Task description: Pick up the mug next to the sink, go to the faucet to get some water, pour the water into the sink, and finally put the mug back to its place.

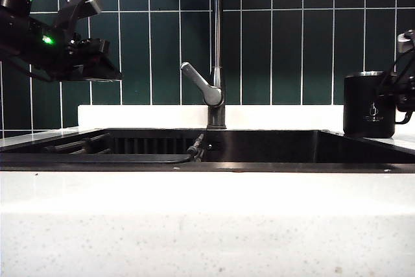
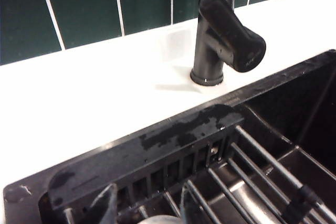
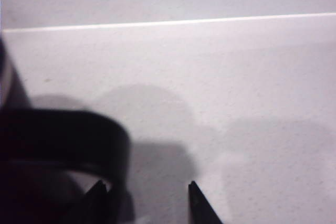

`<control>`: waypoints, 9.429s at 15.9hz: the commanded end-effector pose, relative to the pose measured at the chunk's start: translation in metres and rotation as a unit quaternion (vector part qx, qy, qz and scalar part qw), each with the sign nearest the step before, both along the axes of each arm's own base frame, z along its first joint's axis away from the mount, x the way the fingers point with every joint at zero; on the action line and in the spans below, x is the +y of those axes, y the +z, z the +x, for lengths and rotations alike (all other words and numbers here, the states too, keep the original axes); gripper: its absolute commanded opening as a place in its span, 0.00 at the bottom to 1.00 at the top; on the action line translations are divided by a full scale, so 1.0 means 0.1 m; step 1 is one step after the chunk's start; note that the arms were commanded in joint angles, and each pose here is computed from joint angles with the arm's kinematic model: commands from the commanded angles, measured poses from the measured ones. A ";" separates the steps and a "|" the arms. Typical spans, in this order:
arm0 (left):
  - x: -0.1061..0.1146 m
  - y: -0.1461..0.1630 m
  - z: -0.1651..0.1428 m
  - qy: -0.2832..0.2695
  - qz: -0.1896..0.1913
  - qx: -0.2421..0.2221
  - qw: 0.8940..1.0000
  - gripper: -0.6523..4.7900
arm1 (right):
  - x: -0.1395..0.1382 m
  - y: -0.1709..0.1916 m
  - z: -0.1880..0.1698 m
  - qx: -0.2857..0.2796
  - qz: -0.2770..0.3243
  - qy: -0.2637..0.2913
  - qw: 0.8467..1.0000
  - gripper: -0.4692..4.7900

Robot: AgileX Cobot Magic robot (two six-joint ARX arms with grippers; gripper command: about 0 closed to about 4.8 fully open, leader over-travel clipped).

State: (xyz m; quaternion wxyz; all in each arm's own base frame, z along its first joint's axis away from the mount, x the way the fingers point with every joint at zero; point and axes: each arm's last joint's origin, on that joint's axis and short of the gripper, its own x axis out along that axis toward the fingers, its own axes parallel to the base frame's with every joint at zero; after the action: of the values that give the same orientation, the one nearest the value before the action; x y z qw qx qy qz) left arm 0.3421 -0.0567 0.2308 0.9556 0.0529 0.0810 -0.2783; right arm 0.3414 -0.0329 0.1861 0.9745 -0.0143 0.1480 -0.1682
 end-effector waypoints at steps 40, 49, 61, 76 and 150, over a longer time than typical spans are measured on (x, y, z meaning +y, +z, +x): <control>-0.01 0.00 0.00 -0.017 -0.001 0.006 1.000 0.40 | 0.03 0.54 0.00 -0.150 0.026 0.221 0.963 0.09; -0.09 0.15 0.25 -0.100 -0.038 -0.022 0.994 0.40 | 0.58 0.97 0.20 -0.127 0.063 0.357 0.923 0.09; -0.41 0.17 1.29 -0.208 -0.061 -0.035 0.976 0.51 | 1.19 1.41 0.22 -0.082 0.069 0.429 0.897 0.09; -0.76 0.22 1.48 -0.300 -0.059 -0.081 0.948 0.51 | 1.62 1.61 0.31 -0.094 0.092 0.454 0.881 0.09; -0.20 1.78 -0.89 -0.107 0.076 0.132 0.983 0.50 | 1.56 1.56 0.27 -0.015 -0.689 0.382 0.615 0.09</control>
State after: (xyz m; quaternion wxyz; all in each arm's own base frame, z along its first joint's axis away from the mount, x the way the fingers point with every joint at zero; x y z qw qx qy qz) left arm 0.2612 -0.0791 0.4098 0.8892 0.0944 0.2343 -0.3814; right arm 0.3708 0.1222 0.3322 0.6667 -0.7235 -0.0167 0.1783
